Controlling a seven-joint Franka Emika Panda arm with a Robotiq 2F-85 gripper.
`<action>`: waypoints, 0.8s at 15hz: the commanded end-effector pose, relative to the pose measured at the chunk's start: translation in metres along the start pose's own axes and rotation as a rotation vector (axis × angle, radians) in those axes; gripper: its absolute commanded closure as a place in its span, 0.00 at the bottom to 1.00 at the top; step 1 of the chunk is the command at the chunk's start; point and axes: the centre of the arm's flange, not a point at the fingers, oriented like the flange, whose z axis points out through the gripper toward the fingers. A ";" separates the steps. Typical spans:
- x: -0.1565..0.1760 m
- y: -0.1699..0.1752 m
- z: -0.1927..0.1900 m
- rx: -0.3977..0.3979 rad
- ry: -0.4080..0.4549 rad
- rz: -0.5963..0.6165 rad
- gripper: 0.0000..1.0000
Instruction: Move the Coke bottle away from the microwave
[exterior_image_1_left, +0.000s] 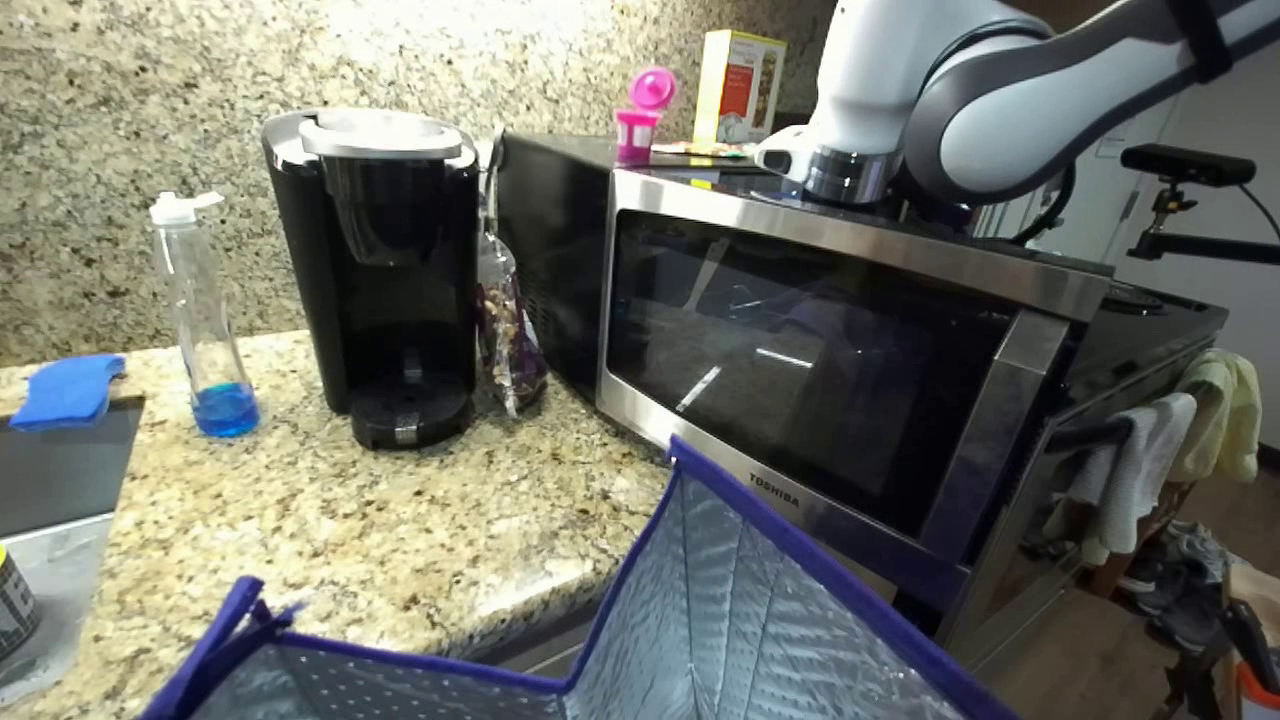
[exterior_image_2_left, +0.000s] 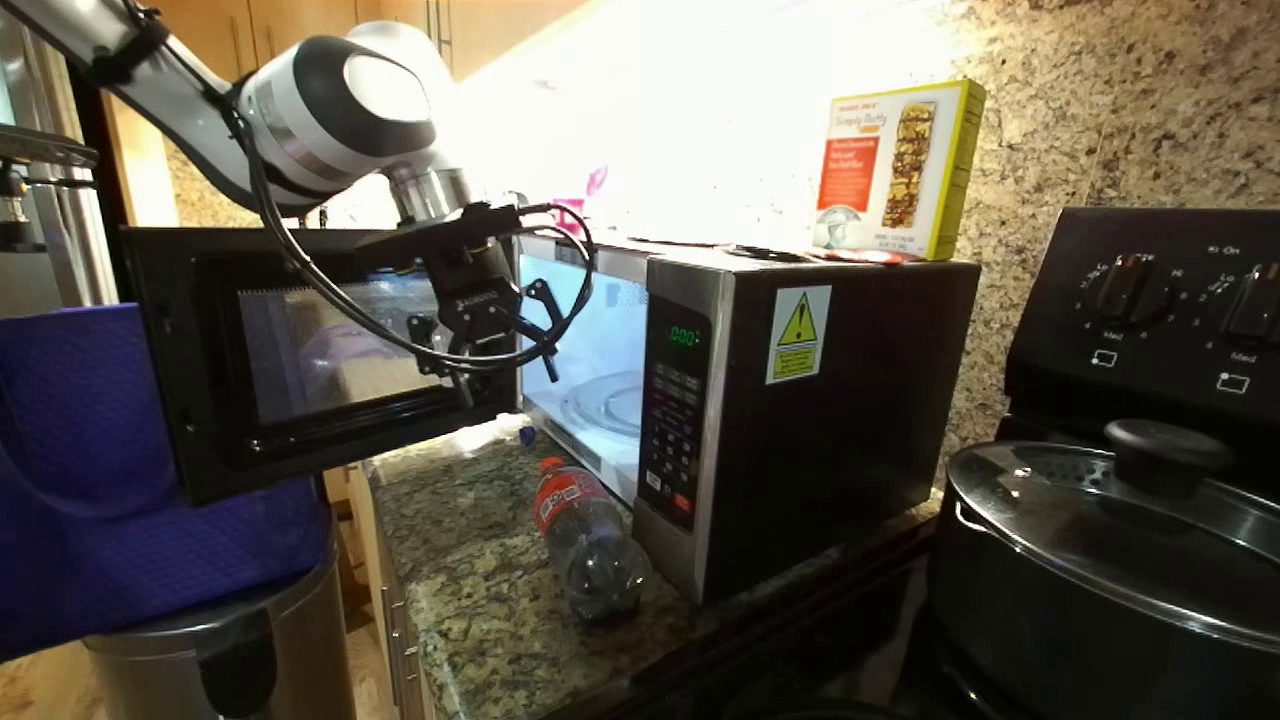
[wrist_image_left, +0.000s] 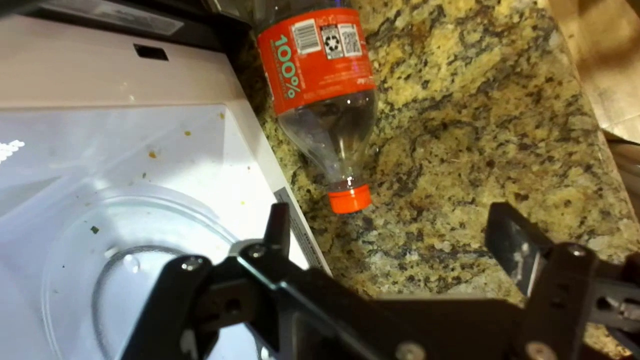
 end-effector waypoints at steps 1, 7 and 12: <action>0.017 -0.008 0.014 -0.011 0.028 0.042 0.00; 0.021 -0.022 0.048 0.046 -0.023 0.063 0.00; 0.023 -0.017 0.076 0.000 -0.058 -0.013 0.00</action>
